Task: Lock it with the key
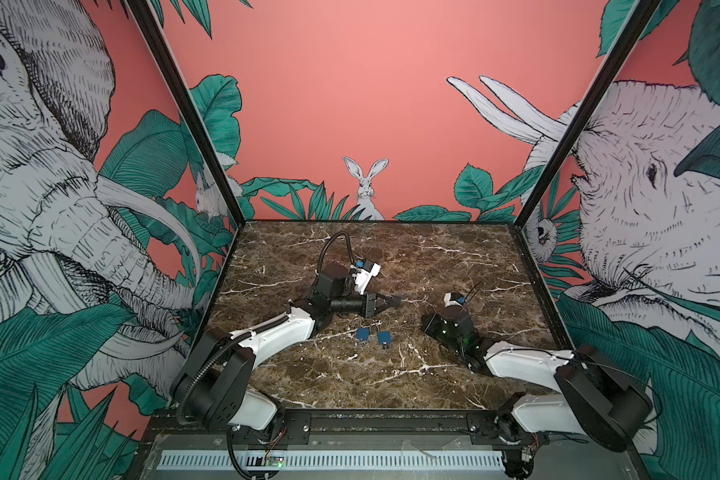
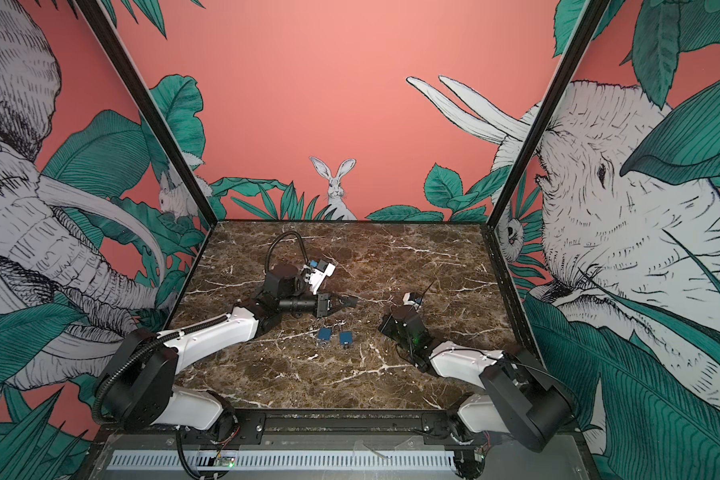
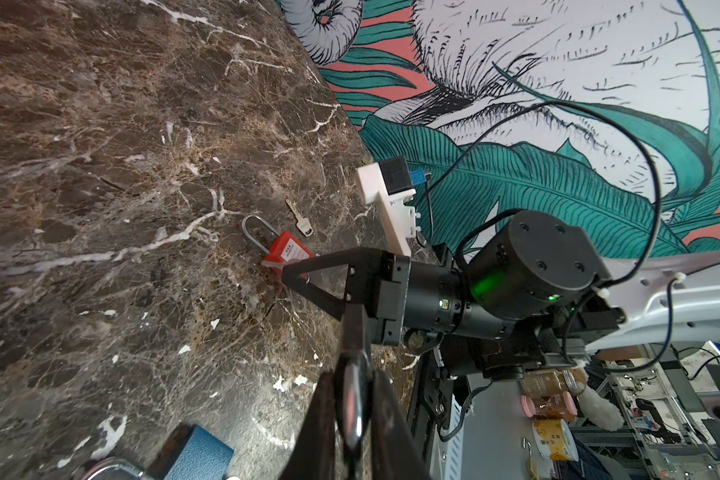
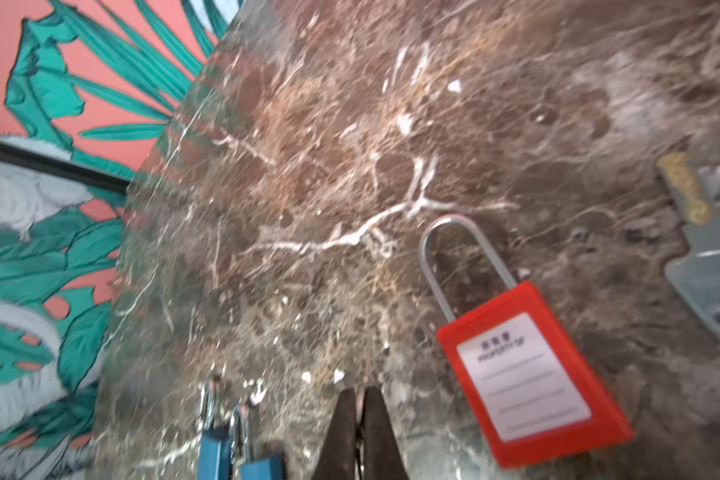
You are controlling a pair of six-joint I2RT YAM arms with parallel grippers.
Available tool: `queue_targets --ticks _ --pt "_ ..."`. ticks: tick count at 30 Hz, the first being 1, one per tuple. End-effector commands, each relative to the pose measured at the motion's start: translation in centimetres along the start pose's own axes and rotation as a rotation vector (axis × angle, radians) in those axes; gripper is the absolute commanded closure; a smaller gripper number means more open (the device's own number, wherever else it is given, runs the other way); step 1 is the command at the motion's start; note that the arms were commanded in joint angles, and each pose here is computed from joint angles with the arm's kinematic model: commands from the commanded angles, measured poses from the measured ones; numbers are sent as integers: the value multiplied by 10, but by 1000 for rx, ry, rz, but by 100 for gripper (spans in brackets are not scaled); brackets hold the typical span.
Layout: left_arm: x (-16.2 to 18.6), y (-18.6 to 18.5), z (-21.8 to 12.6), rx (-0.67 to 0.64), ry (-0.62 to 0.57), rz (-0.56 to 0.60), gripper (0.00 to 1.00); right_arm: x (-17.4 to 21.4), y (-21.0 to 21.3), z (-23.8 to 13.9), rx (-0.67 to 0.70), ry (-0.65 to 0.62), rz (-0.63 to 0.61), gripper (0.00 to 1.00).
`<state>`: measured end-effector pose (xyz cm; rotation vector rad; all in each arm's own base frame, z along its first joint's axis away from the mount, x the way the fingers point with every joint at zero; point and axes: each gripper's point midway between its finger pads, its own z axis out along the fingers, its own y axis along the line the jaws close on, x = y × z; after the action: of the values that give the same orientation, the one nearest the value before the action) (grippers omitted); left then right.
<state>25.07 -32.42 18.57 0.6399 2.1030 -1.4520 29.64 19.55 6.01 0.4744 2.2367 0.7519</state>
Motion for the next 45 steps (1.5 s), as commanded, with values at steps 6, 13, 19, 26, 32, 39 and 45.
queue_targets --ticks 6,13,19,26,32,39,45 --pt "-12 -18 -9 35 -48 60 100 -14 12 16 11 -83 34 100" --pt "-11 -18 -9 35 -46 57 100 0 -6 27 50 -65 55 100" --pt "-9 -15 -9 30 -41 58 100 4 -14 23 73 -62 61 99" --pt "-8 -10 -4 20 -33 58 100 5 -18 20 91 -58 57 87" --pt "-4 -5 -1 5 -16 55 100 5 -21 19 98 -59 55 85" --pt "7 20 7 -187 54 99 100 -3 -13 8 88 -68 12 85" --pt "15 28 18 -299 136 251 100 -23 10 -24 61 -77 -99 85"
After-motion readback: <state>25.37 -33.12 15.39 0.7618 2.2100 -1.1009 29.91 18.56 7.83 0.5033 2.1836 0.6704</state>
